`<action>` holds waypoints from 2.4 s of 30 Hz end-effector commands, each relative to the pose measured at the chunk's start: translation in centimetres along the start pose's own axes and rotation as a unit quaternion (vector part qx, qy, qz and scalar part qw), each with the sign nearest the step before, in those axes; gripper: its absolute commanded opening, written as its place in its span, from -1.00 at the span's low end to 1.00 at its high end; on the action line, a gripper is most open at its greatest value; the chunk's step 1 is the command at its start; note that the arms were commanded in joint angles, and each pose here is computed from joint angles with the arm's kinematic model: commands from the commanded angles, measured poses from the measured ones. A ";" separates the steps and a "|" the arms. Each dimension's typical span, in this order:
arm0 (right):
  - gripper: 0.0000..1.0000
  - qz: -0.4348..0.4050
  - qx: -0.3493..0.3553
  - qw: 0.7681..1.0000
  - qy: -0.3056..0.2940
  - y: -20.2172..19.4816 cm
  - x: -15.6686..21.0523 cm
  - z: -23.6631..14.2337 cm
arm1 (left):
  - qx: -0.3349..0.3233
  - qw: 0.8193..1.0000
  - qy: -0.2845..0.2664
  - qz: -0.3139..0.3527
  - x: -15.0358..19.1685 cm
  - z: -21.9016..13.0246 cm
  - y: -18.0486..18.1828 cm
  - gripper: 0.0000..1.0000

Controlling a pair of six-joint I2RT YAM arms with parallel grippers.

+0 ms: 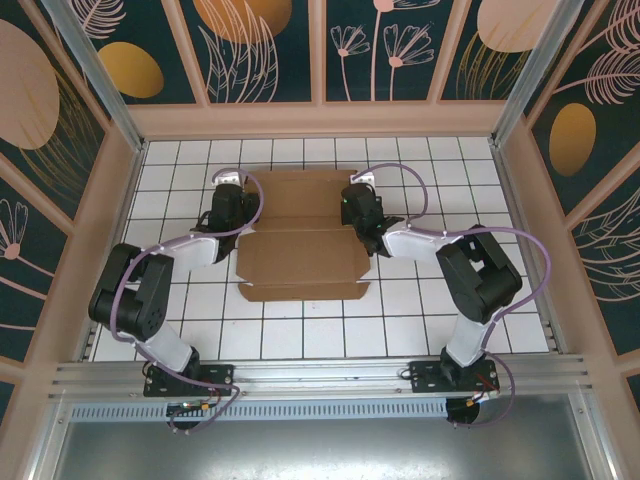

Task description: Fold the paper box

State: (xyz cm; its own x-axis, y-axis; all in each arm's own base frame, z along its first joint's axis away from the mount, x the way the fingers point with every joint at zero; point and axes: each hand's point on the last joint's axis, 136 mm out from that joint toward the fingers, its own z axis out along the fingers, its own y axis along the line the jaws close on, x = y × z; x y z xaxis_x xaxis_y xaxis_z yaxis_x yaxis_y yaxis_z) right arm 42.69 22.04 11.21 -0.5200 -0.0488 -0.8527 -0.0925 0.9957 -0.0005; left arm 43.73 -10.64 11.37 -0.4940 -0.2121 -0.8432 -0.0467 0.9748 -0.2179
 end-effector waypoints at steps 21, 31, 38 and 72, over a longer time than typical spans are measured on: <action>-0.90 0.002 0.027 0.998 -0.055 -2.6 -0.7 -0.9 | 0.155 0.976 -0.132 -0.079 -9.6 -6.9 -4.9 0.56; -0.83 -0.007 0.022 0.998 -0.050 -2.6 0.3 -0.7 | 0.113 0.988 -0.046 -0.095 -7.9 -0.8 -4.0 0.65; -0.80 -0.005 0.015 0.999 -0.039 -2.3 1.1 -0.2 | 0.109 0.987 0.018 -0.116 -2.0 1.5 -3.1 0.62; 0.33 0.058 -0.185 0.974 -0.118 -2.2 -8.9 -5.3 | 0.091 0.987 0.045 -0.128 0.3 2.2 -2.2 0.39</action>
State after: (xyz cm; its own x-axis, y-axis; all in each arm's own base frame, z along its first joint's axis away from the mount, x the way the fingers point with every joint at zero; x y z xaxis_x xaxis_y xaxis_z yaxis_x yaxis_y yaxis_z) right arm 42.03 19.47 22.99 -0.2612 0.1194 -0.9579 -0.3751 0.9018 0.2147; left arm 46.88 -13.49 15.51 -0.4399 -0.4925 -0.7509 0.0516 0.8209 -0.5687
